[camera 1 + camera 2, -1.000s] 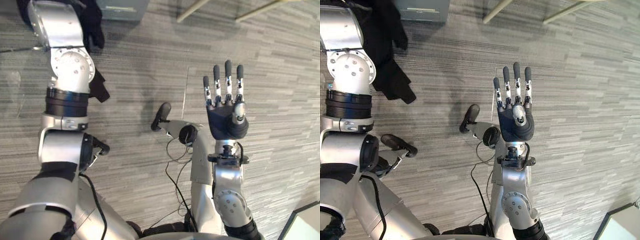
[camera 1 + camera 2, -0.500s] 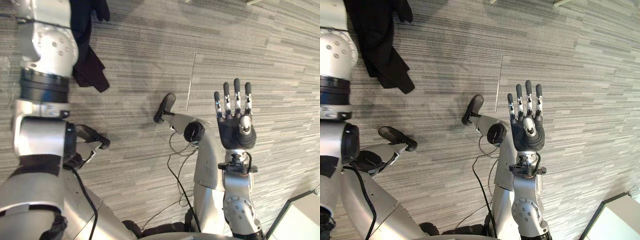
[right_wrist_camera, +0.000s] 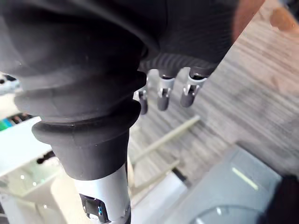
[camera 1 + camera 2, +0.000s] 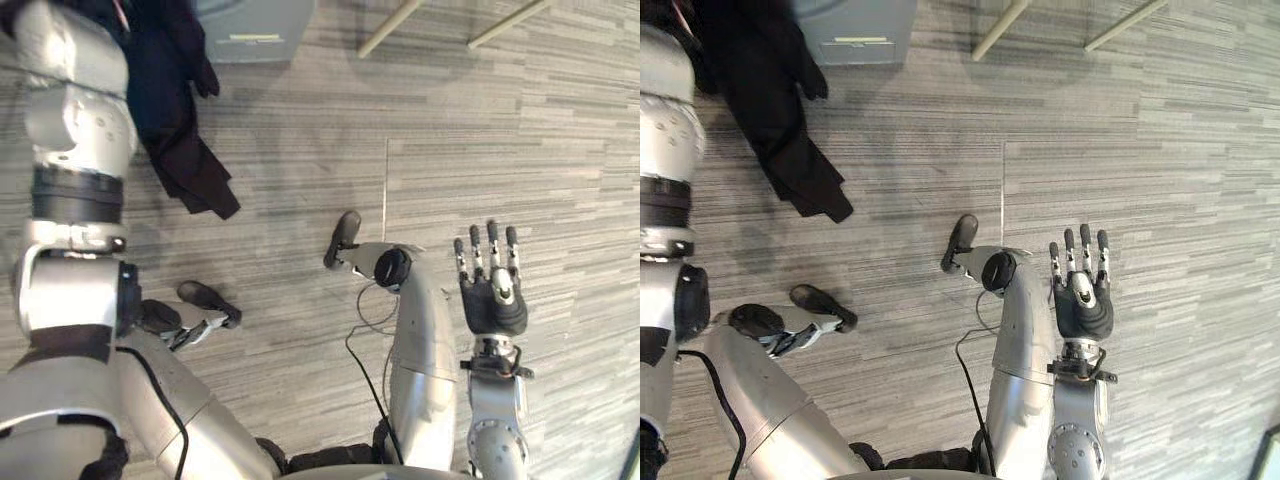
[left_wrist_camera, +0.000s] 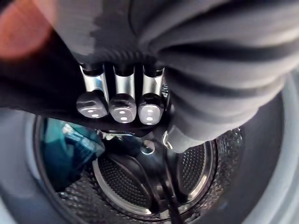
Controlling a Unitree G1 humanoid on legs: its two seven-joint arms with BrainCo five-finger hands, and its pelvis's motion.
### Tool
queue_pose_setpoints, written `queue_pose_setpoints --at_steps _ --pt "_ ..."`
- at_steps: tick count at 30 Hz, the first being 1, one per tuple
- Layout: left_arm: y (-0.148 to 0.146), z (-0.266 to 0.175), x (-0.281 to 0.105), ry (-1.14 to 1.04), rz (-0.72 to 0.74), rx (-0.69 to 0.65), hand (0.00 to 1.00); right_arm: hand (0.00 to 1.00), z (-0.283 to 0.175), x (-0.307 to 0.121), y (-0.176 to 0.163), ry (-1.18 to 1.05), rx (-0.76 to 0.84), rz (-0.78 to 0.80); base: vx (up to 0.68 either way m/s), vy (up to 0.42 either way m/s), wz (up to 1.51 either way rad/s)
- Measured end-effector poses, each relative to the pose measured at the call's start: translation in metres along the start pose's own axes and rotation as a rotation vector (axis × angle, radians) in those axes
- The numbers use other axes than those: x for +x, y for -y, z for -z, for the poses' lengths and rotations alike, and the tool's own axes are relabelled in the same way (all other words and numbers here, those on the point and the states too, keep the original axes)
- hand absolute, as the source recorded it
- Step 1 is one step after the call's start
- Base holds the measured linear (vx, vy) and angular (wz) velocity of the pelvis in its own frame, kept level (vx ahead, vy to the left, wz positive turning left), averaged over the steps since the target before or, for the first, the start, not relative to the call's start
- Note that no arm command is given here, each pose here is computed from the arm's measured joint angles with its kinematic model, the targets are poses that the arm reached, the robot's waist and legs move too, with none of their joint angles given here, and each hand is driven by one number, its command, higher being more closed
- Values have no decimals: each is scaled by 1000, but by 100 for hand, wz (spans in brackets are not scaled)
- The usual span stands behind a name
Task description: Pick up the laundry basket with both hands and put the clothes into the washing machine.
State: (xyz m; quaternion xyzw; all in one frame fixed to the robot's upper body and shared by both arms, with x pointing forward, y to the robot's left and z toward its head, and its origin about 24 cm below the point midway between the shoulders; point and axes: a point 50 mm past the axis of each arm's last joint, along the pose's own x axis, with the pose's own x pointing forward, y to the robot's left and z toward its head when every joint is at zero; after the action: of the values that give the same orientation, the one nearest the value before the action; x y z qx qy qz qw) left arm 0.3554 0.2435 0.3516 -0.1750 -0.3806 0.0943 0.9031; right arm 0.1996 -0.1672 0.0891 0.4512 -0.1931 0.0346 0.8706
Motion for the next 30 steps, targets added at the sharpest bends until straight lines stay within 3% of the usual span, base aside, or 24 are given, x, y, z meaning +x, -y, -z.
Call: queue_pose_setpoints --at_steps 4,10,13,22,30 --pt "-15 9 -13 -21 -20 5 100 0 -3 9 -9 -6 -7 -64 -51 -209 25" --pt "-8 1 -7 12 -14 -14 100 0 -6 39 -29 50 5 -186 -16 -231 66" --pt "-13 -7 -4 30 -23 26 100 0 -3 43 -12 16 -53 -137 -49 -224 -13" --pt "-8 -29 5 85 41 60 100 0 6 39 3 8 -32 -78 -15 -15 -9" --pt "-7 -23 4 78 -6 -35 100 0 1 48 -9 66 -4 -85 -2 25 -7"
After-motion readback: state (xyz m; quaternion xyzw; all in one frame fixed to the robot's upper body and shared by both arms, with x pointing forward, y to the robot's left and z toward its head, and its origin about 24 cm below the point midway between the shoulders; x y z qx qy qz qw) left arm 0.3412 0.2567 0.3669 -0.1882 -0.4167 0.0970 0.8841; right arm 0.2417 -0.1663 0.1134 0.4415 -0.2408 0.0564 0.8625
